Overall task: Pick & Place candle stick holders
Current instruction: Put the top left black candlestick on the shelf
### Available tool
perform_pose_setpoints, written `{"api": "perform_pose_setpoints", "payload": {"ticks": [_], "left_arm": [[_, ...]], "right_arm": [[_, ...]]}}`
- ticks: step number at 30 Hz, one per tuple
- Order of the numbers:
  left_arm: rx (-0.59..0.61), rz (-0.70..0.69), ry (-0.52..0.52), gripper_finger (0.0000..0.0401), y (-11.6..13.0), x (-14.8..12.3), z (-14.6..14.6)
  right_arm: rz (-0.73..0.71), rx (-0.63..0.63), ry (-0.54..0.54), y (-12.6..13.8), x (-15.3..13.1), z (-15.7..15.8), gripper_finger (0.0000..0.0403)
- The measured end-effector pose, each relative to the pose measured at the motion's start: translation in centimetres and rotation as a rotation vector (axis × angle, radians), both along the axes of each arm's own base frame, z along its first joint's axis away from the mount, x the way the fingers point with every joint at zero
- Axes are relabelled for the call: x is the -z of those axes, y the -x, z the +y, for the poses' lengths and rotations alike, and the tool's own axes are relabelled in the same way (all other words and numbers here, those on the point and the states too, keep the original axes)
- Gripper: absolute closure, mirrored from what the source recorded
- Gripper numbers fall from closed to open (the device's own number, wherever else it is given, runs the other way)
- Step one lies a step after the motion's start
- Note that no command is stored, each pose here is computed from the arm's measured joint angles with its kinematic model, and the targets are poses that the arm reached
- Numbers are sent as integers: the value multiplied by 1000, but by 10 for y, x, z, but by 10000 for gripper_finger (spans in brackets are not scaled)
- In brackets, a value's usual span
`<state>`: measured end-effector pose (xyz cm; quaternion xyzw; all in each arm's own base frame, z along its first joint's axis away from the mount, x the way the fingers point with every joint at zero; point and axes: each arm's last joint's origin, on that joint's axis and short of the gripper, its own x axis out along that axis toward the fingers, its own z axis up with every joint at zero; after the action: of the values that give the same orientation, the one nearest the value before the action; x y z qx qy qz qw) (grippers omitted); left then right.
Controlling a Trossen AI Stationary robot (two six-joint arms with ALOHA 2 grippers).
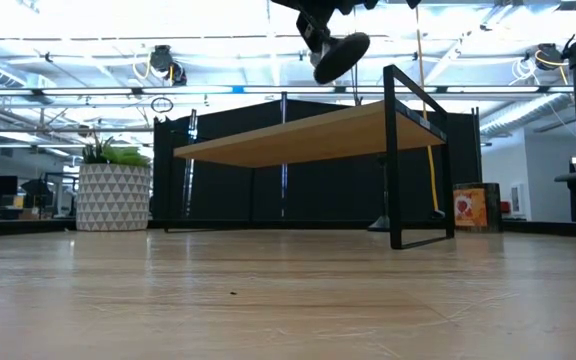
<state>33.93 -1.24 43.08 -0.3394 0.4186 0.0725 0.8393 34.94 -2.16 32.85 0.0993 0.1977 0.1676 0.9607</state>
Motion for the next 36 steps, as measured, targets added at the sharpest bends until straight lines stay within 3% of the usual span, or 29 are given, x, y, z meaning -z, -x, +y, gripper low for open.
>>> {"api": "perform_pose_setpoints", "payload": {"ticks": [7,12,19,26,36], "left_arm": [[14,-4,-25,198,0,0,3],[1,-25,-14,166,10,-9,8],[-61,-98,-69,167,35,-30,14],[-156,-159,-254,167,69,-52,15],[-229,-10,-407,167,94,-46,2]], "right_arm": [[6,47,17,0,1,-2,397],[2,62,13,0,0,-6,397],[-2,83,9,0,0,-9,397],[-52,162,27,4,-9,-26,397],[-142,271,65,38,-34,-55,397]]}}
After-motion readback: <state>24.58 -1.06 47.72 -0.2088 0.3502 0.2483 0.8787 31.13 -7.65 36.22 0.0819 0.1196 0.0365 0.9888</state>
